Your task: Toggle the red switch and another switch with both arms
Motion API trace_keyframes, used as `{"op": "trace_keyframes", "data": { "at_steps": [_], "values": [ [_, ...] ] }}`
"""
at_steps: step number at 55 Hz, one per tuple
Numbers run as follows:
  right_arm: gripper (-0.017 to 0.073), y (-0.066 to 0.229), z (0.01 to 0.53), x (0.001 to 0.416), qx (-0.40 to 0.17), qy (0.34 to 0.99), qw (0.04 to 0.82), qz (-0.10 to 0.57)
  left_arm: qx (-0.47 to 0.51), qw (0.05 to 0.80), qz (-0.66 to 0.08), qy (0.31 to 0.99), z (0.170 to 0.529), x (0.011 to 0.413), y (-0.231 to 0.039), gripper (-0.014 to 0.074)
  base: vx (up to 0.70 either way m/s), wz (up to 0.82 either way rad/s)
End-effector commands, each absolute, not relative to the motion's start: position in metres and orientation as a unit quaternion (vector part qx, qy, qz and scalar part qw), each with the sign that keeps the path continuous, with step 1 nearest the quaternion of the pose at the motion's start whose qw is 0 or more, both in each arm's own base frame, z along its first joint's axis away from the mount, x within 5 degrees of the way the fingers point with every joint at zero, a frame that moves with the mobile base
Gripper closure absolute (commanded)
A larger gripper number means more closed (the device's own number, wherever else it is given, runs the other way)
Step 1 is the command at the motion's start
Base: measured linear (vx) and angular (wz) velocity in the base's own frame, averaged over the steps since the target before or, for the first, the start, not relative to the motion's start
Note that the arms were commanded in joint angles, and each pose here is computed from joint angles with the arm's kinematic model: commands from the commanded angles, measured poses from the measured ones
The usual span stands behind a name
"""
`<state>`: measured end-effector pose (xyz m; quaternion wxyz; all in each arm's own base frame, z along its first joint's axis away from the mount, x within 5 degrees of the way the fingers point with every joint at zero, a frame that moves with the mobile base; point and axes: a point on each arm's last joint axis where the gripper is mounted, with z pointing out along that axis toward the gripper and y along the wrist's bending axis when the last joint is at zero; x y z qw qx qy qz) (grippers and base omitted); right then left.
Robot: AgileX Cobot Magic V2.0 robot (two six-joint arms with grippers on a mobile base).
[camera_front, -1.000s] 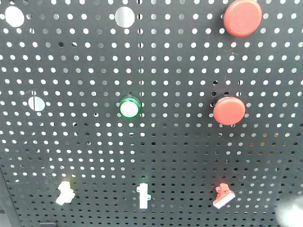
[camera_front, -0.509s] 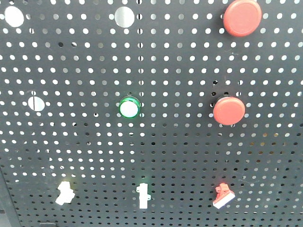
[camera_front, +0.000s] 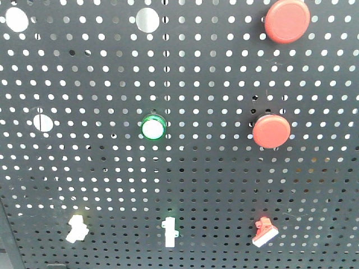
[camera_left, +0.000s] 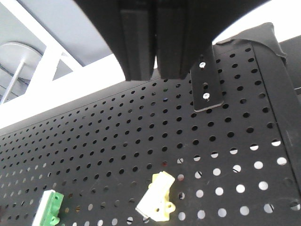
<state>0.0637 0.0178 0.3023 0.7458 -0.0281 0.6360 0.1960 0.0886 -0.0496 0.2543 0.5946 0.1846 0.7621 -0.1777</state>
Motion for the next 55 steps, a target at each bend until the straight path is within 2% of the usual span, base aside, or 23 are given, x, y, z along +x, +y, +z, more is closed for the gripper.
{"op": "trace_keyframes", "data": {
  "at_steps": [1,10,22,29,35,55],
  "values": [
    [0.0566,0.015,0.311,0.064,-0.021,0.626,0.757,0.185,0.171,0.617,-0.173,0.748,0.265,0.091,-0.048,0.0591,0.00,0.00],
    [0.0566,0.015,0.311,0.064,-0.021,0.626,0.757,0.185,0.249,0.634,-0.081,0.727,0.249,0.082,-0.040,0.0591,0.00,0.00],
    [0.0566,0.015,0.311,0.064,-0.021,0.626,0.757,0.185,0.129,0.698,-0.039,0.703,0.216,0.063,-0.016,0.0591,0.00,0.00],
    [0.0566,0.015,0.311,0.064,-0.021,0.626,0.757,0.184,0.051,0.713,-0.051,0.697,0.195,0.057,-0.008,0.0591,0.00,0.00],
    [0.0566,0.015,0.311,0.064,-0.020,0.626,0.757,0.184,0.020,0.698,-0.057,0.713,0.191,0.056,-0.006,0.0591,0.00,0.00],
    [0.0566,0.015,0.311,0.064,-0.020,0.626,0.757,0.184,0.000,0.691,-0.073,0.720,0.189,0.056,-0.006,0.0591,0.00,0.00]
  ]
}}
